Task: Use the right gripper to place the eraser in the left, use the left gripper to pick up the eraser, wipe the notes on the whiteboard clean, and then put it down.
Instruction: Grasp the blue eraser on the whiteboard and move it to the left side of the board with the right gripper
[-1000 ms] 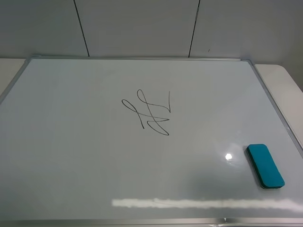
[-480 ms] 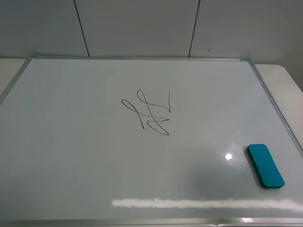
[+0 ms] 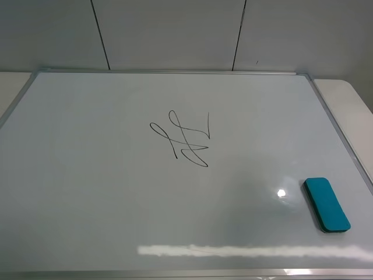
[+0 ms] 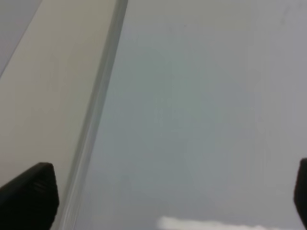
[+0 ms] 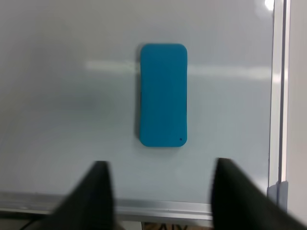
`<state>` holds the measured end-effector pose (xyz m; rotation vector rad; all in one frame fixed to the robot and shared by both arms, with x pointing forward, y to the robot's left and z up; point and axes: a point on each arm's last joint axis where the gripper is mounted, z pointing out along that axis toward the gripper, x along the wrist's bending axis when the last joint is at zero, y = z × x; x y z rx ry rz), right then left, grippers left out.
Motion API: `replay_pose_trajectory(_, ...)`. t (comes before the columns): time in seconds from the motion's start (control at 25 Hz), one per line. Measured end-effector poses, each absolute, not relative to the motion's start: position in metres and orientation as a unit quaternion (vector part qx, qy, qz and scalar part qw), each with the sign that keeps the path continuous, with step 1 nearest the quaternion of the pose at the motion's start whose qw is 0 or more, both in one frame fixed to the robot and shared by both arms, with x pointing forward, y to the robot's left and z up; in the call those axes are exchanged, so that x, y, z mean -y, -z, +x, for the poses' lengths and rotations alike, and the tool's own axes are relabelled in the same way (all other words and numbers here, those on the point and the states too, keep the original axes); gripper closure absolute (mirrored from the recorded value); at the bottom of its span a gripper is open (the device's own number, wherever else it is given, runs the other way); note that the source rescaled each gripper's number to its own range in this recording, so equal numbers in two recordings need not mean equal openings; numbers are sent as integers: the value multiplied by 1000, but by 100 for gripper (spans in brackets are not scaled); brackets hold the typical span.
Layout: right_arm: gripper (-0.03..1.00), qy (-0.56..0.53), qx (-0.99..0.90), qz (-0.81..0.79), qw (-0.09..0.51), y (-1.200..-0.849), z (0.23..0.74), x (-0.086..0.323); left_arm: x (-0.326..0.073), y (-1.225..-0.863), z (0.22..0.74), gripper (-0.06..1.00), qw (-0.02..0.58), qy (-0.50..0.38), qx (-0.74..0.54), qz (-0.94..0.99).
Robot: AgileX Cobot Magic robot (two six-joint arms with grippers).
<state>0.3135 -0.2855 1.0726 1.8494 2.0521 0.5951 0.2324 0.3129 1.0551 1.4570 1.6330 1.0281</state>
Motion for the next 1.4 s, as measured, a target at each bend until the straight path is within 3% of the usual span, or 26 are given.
replay_pose_trajectory(0.04,72,-202,-716,652,150,-1071,317,285,-313,-1055,232,-6,354,-398,-632,564)
replay_pose_trajectory(0.08,82,-197,-715,655,145,-1070,319,285,-313,-1055,232,-6,354,-398,-632,564)
replay_pose_trajectory(0.24,94,-182,-717,660,133,-1067,326,284,-313,-1055,232,-6,354,-398,-632,564)
replay_pose_trajectory(0.8,96,-77,-743,653,122,-1037,356,284,-313,-1055,232,-6,354,-398,-632,564)
replay_pose_trajectory(1.4,96,-67,-737,655,153,-1008,376,286,-313,-1055,232,-6,354,-398,-632,564)
